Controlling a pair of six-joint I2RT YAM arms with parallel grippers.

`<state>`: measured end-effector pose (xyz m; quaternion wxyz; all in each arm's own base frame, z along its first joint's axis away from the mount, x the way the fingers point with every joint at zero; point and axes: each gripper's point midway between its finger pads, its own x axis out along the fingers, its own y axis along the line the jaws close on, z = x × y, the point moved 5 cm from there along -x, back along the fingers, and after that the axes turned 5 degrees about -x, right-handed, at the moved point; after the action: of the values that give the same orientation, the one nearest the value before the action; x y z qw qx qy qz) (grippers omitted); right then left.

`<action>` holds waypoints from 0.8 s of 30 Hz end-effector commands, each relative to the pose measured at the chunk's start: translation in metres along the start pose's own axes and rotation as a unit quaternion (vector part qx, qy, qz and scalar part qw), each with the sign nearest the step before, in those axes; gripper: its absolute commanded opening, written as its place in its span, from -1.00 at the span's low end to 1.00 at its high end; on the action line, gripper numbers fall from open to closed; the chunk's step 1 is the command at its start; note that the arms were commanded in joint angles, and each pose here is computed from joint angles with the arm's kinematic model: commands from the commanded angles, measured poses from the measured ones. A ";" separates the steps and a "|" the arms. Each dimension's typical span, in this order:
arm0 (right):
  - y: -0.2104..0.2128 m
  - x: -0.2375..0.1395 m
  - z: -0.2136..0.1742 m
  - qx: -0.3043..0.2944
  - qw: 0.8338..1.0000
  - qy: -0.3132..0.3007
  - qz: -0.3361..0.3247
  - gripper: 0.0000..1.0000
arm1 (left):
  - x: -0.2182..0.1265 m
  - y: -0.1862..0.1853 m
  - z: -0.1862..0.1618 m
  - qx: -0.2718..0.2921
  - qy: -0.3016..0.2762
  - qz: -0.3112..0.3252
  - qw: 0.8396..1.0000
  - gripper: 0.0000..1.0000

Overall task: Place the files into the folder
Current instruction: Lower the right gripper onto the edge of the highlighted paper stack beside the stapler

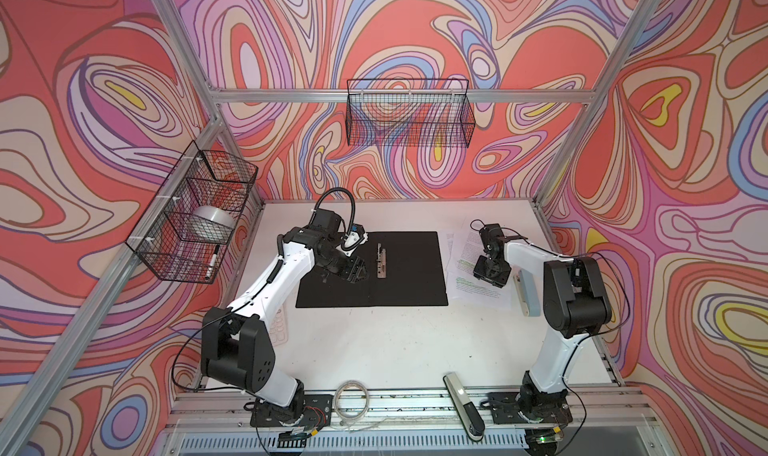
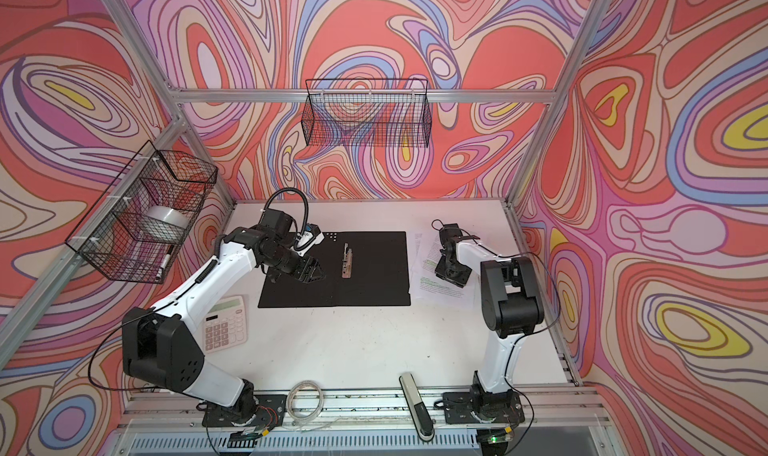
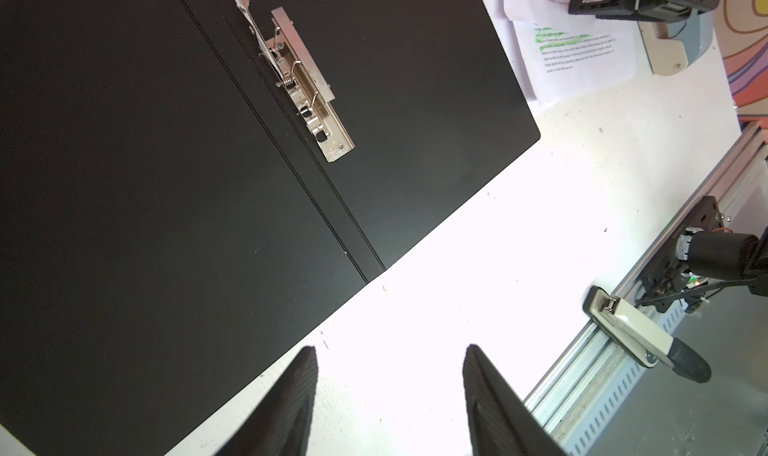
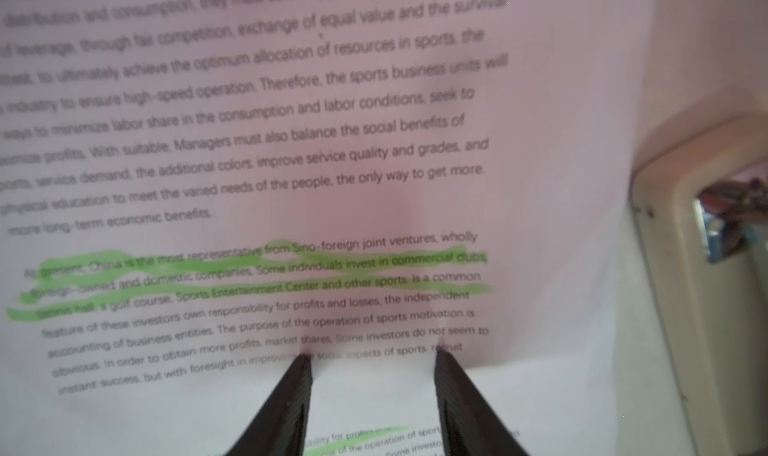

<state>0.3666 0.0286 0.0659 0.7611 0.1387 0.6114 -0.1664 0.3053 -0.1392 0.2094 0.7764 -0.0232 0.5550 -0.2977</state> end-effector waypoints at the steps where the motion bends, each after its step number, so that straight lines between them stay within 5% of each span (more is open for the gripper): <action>1: -0.011 0.022 -0.034 -0.020 0.997 0.066 -0.019 -0.43 | -0.005 -0.002 0.000 0.020 -0.008 0.005 1.000 0.15; 6: -0.013 0.009 -0.034 -0.022 0.998 0.052 -0.011 -0.49 | -0.006 -0.004 0.009 0.020 -0.019 -0.002 1.000 0.16; 12: -0.018 -0.037 -0.025 -0.009 1.000 0.006 -0.004 0.11 | -0.005 -0.018 0.036 0.020 -0.026 -0.027 0.999 0.17; 18: -0.032 -0.070 -0.029 0.007 1.000 -0.021 -0.018 0.32 | 0.004 -0.030 0.051 0.034 -0.024 -0.033 0.999 0.17; 24: -0.049 -0.062 -0.038 0.027 0.999 -0.012 -0.038 0.36 | 0.013 -0.035 0.052 0.042 -0.017 -0.033 0.998 0.17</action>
<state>0.3158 0.0162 0.1292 0.7767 0.1370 0.5870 -0.1828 0.3350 -0.1860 0.2288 0.7752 -0.0150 0.5307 -0.3424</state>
